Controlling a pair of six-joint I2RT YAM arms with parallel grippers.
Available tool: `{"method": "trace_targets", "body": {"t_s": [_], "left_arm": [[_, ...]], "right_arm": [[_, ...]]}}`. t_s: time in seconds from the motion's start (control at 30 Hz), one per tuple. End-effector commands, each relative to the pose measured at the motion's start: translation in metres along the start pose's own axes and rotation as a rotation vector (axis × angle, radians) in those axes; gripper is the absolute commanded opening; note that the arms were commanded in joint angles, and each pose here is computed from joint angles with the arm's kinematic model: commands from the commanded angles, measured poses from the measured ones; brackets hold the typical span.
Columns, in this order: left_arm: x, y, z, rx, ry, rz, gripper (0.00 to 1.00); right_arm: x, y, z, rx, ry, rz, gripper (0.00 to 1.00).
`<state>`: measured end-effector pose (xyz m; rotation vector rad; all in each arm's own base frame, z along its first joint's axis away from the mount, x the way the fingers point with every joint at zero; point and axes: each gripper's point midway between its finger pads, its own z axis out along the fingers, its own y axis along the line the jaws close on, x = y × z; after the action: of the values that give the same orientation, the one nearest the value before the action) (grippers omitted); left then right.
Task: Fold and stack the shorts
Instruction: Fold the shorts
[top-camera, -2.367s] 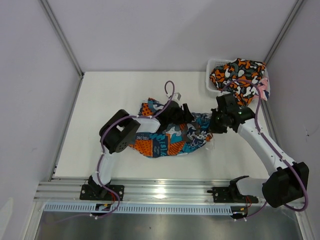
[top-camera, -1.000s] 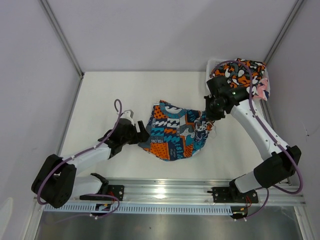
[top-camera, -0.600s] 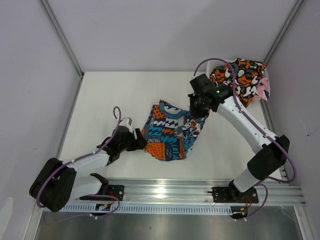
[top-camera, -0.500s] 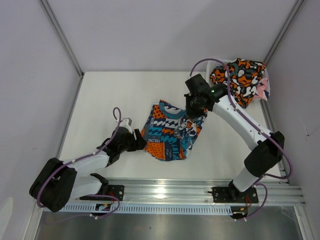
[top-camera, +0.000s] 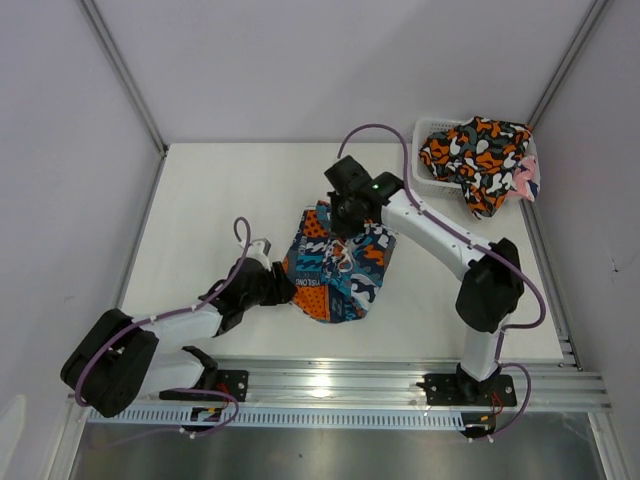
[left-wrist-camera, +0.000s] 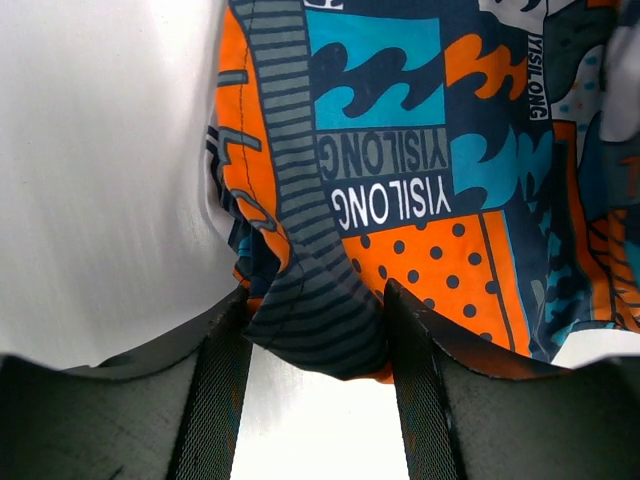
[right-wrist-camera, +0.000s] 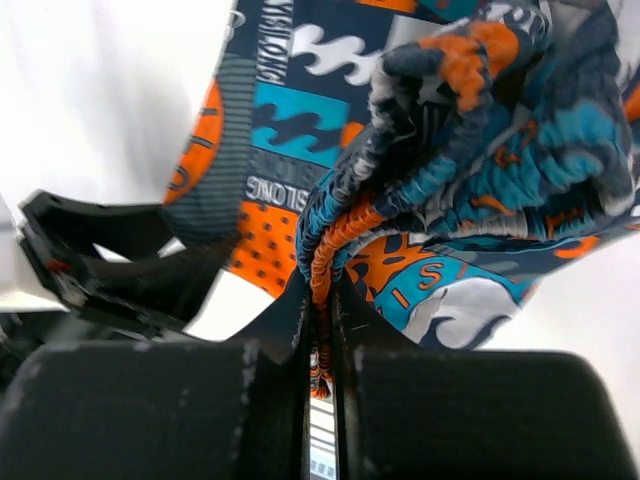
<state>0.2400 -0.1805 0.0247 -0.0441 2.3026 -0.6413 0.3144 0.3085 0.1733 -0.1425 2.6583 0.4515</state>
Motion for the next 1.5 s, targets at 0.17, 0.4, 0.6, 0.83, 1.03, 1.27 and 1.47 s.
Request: {"method": "trace_targets", "body": {"t_s": [0.17, 0.4, 0.6, 0.83, 1.03, 1.27, 1.47], "left_arm": [[0.024, 0.011, -0.005, -0.052, 0.044, 0.014, 0.57], [0.026, 0.009, -0.003, -0.056, 0.050, 0.023, 0.56], [0.031, 0.008, -0.002, -0.051, 0.063, 0.027, 0.56], [0.032, 0.007, -0.001, -0.049, 0.068, 0.030, 0.54], [0.032, 0.007, -0.003, -0.049, 0.066, 0.034, 0.54], [0.034, 0.007, -0.003, -0.047, 0.071, 0.034, 0.54], [0.033, 0.006, -0.005, -0.045, 0.063, 0.035, 0.54]], "right_arm": [[-0.016, 0.042, 0.049, -0.046, -0.052, 0.077, 0.00], [-0.007, 0.055, 0.077, -0.037, -0.026, 0.056, 0.00], [-0.009, 0.071, 0.091, -0.064, -0.033, 0.057, 0.01], [-0.011, 0.087, 0.100, -0.086, -0.033, 0.048, 0.01], [-0.018, 0.096, 0.096, -0.101, -0.053, 0.035, 0.04], [-0.009, 0.102, 0.086, -0.086, -0.049, -0.024, 0.00], [-0.002, 0.105, 0.083, -0.109, -0.024, -0.058, 0.03]]}}
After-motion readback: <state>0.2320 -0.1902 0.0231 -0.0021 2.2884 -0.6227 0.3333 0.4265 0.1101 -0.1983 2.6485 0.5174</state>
